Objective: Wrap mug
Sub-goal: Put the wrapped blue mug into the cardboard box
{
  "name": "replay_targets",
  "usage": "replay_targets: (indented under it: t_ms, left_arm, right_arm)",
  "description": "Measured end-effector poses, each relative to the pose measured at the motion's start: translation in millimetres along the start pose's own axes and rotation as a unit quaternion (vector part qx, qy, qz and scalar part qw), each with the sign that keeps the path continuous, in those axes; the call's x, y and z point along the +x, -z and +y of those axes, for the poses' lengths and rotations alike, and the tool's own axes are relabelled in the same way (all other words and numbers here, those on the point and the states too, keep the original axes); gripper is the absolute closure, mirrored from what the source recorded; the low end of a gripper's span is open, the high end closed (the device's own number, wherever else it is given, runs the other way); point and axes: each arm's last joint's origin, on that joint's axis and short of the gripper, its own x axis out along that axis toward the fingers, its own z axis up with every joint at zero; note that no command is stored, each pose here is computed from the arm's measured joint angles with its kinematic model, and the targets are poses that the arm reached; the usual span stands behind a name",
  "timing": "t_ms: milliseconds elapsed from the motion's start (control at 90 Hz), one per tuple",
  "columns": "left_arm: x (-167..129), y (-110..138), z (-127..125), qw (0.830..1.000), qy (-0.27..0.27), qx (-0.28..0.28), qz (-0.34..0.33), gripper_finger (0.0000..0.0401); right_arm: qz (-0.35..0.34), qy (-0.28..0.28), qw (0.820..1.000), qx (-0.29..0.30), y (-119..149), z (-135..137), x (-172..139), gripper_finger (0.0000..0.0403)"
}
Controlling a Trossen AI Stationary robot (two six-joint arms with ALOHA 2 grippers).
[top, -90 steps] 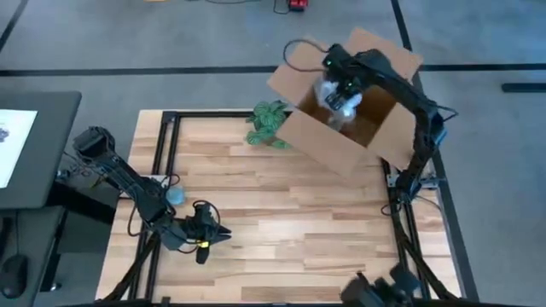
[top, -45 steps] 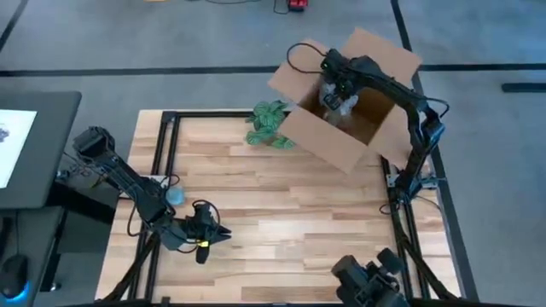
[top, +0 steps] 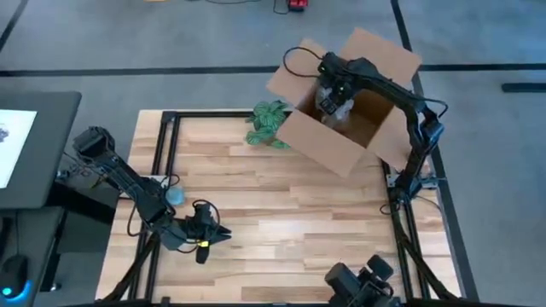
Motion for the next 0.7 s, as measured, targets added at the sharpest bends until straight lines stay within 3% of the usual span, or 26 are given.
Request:
replay_targets:
  t_ms: [289,700]
  left_arm:
    - [0.0,0.0,0.0,1.000,0.000,0.000,0.000,0.0343]
    - [0.0,0.0,0.0,1.000,0.000,0.002,0.000,0.0343]
  right_arm:
    - [-0.002,-0.050,0.999,0.000,-0.4,6.6,-0.3,0.0170]
    - [0.017,-0.096,0.995,-0.009,3.5,20.2,-3.7,0.0157]
